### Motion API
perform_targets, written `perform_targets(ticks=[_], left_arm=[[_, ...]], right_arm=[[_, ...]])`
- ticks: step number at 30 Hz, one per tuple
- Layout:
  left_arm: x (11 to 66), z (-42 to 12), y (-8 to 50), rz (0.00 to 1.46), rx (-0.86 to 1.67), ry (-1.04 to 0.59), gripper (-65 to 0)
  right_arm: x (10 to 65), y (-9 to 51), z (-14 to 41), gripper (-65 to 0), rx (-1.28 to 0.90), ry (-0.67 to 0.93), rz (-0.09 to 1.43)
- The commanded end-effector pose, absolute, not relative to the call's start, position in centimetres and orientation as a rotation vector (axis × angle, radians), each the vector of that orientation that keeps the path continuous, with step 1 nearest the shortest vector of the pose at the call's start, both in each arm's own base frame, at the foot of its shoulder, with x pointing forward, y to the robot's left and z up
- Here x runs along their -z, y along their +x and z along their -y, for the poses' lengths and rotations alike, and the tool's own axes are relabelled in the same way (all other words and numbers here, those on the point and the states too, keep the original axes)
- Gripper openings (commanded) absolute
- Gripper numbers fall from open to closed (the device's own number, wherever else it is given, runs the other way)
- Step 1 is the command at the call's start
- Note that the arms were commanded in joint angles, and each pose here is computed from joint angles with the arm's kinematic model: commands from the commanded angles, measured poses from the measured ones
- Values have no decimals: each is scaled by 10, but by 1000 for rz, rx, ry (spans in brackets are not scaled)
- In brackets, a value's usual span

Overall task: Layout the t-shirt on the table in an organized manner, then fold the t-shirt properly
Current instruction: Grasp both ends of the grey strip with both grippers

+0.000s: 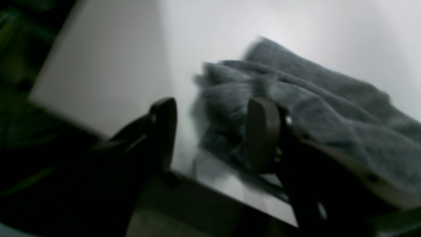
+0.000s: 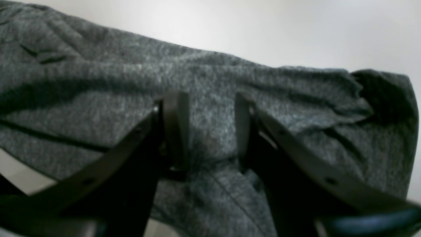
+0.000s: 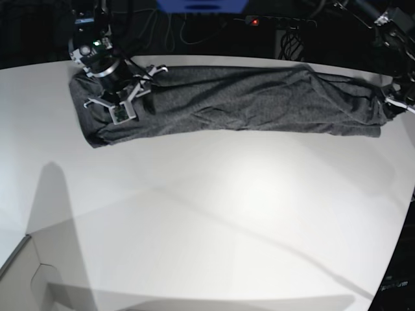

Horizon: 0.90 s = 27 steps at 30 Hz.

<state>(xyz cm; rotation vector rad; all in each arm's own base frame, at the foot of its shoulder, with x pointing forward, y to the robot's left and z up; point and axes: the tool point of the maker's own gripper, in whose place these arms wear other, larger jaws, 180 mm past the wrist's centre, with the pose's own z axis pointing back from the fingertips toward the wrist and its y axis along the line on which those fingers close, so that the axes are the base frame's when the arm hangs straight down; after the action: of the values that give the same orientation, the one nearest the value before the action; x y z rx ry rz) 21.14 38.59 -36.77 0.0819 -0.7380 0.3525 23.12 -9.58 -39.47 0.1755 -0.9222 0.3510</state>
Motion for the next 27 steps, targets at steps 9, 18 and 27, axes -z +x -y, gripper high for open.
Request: perform_targets(ticks=[9,18,27], left_arm=[[364,-389,223,806,-316,57,-317],[376,-385,223,805,-315,17,-313],[377,-386,223,801,-316,22,-9]], right_arm=[[384,237,94,-416,-354,187,966],[383,238,94,-416,-354,186,969],[383,239,94,-416,-354,185,972]])
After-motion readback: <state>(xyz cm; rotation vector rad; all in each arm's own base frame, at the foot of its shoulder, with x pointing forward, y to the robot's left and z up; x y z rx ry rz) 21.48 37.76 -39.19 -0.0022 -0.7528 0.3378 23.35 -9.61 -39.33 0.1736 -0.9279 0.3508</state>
